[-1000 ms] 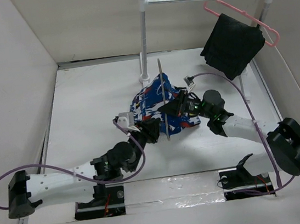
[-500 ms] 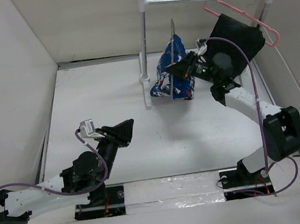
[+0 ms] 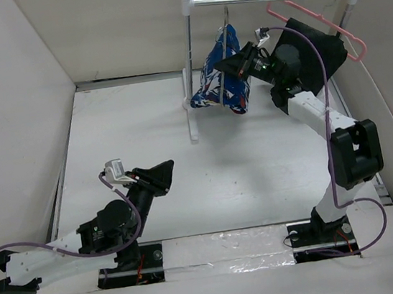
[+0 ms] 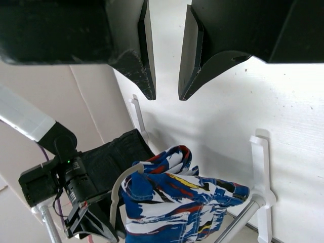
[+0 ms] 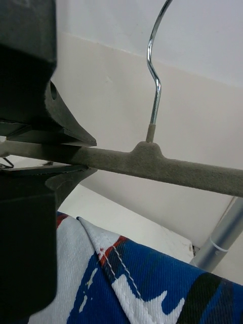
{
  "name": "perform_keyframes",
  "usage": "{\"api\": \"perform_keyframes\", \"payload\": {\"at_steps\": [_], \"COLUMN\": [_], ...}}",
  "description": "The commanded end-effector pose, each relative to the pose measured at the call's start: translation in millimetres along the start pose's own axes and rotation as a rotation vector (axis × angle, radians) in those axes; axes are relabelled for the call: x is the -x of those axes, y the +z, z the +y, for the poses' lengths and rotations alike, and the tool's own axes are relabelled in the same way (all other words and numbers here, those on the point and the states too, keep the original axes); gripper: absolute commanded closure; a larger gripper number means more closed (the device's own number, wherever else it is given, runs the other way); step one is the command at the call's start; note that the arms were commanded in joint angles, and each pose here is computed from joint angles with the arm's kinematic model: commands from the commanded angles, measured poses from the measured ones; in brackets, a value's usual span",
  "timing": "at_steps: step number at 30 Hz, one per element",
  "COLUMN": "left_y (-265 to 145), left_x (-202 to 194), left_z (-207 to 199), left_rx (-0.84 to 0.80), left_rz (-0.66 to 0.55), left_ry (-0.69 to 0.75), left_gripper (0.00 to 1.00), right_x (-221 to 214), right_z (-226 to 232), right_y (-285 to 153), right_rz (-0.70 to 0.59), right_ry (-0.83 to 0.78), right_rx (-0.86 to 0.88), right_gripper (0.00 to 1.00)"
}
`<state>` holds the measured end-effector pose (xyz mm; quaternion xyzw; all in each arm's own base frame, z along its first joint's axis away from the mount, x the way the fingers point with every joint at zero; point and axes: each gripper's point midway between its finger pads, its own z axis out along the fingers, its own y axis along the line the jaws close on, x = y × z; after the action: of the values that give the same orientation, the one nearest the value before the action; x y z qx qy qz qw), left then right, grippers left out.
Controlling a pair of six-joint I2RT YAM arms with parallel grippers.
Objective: Place the trousers on the hanger
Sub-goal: Place the hanger at the clothesline.
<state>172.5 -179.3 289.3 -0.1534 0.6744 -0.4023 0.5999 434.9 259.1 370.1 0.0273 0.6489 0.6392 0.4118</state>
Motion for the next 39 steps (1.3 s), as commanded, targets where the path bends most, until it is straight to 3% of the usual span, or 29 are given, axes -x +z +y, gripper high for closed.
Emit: {"api": "perform_keyframes", "payload": {"at_steps": [1,26,39], "left_y": [2,7,9], "left_x": [-2,-15,-13], "left_z": [-7,-2,-1], "left_rx": [-0.008,0.009,0.024], "left_rz": [0.004,0.004,-0.006], "left_ry": [-0.013,-0.002,0.024], "left_gripper": [0.78,0.79,0.79], "right_x": [40,120,122], "right_z": [99,107,56], "right_y": [-4,1,7], "right_rz": [-0.108,-0.187,-0.195], "right_ry": [-0.174,-0.102,-0.048], "right_rx": [0.277,0.412,0.356], "right_gripper": [0.98,0.99,0.93]}}
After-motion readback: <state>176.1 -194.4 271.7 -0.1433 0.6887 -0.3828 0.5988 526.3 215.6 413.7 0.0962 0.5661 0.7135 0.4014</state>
